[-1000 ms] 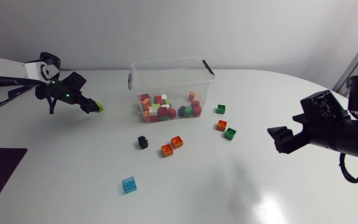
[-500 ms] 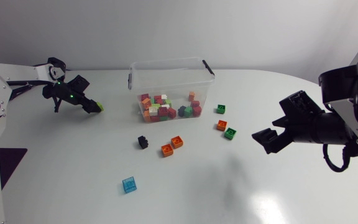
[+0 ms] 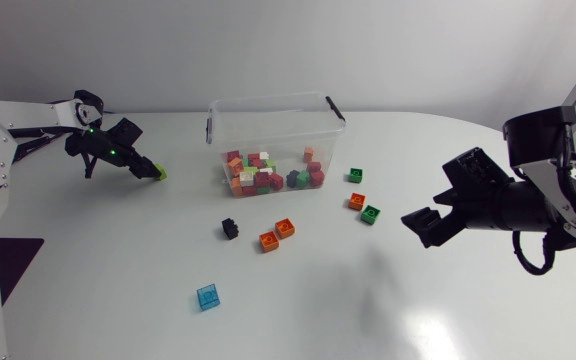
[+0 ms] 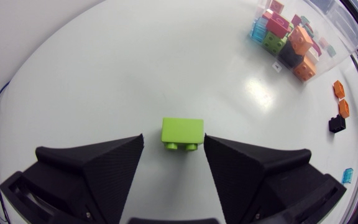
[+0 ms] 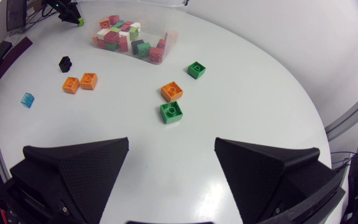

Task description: Place the duplo bricks in the container

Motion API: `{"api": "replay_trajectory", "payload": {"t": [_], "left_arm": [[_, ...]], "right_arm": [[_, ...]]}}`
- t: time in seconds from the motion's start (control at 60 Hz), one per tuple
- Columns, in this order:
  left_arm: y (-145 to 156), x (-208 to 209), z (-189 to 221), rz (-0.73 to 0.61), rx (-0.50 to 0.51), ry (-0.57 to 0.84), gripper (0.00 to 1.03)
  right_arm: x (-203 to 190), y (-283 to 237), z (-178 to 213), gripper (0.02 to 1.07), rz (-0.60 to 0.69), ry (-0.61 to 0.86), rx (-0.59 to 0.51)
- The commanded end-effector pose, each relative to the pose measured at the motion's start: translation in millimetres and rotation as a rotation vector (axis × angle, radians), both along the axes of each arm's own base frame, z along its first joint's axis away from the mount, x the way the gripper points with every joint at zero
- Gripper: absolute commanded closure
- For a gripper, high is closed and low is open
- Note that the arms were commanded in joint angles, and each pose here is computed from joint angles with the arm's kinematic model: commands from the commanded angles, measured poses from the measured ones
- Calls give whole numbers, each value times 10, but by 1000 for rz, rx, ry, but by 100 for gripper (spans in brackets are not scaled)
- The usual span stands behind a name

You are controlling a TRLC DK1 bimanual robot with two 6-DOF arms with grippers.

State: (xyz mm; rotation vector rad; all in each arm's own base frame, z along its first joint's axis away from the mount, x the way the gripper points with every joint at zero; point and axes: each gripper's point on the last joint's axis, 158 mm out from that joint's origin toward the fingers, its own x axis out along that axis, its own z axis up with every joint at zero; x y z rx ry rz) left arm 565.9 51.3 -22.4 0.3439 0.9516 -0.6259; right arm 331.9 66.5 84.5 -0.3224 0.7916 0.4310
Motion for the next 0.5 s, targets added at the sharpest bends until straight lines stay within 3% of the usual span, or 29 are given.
{"api": "replay_trajectory", "payload": {"t": [0.0,0.483], "left_arm": [[-45,14,-69,-28,-8,7,39],[-238,-24,-187,-63,-14,39,47]], "right_arm": [[59,37,67,7,18,-24,-13],[30,68,45,7,26,-23,-26]]}}
